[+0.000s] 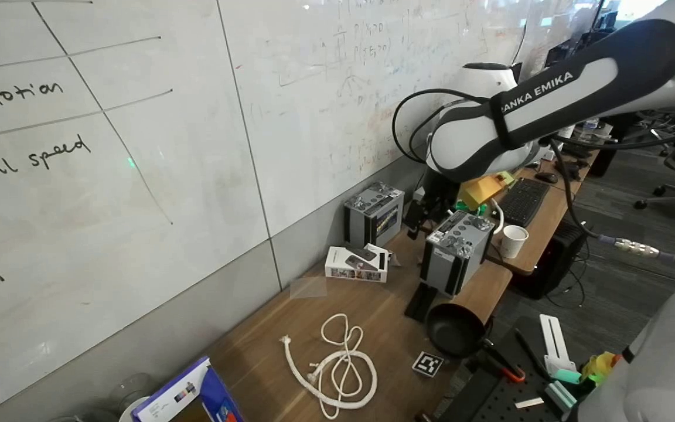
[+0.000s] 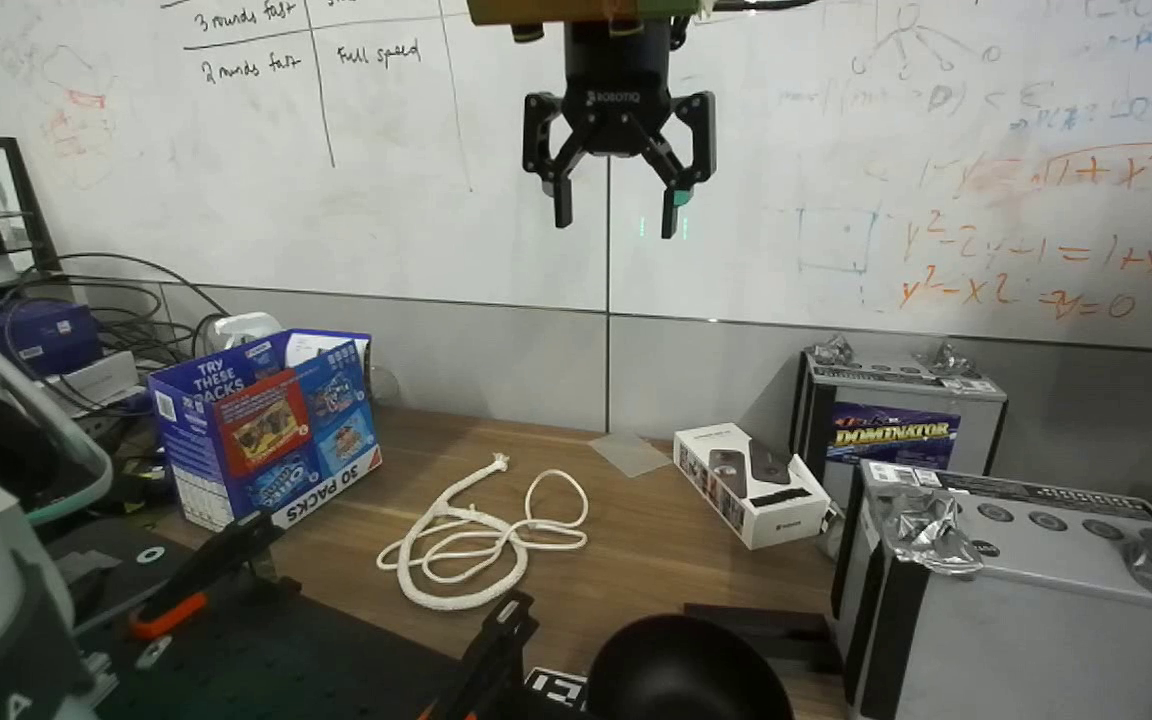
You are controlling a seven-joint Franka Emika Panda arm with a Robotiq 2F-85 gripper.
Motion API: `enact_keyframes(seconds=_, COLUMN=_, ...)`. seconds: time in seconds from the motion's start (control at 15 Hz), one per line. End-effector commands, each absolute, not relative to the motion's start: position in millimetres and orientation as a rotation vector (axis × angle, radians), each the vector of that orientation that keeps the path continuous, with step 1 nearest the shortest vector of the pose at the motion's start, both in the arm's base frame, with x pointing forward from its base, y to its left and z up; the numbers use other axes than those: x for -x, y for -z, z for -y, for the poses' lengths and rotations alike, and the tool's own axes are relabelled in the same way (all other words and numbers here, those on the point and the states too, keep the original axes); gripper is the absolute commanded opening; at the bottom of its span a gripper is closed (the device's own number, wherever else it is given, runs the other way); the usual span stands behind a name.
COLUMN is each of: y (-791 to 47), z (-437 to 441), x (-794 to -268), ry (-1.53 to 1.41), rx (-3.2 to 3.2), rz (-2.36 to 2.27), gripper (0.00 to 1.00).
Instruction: Put the ropes in the box
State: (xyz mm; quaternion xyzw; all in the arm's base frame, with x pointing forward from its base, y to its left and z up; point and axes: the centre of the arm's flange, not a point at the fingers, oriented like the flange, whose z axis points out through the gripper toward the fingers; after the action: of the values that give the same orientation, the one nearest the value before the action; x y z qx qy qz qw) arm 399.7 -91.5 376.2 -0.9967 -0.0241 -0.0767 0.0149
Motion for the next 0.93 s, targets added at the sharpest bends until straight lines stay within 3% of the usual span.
enact_keyframes(seconds=0.0, y=-340.9, z=75.7, x=-418.5, ry=0.187, rx=3.11, rz=0.066, gripper=1.0)
enact_keyframes(seconds=0.53, y=-222.8, z=-6.8, x=-454.7, ry=-0.011, rx=3.083, rz=0.074, gripper=1.0)
enact_keyframes(seconds=0.87, y=-142.6, z=-53.2, x=-458.2, ry=-0.101, rx=3.045, rz=-0.189, gripper=1.0)
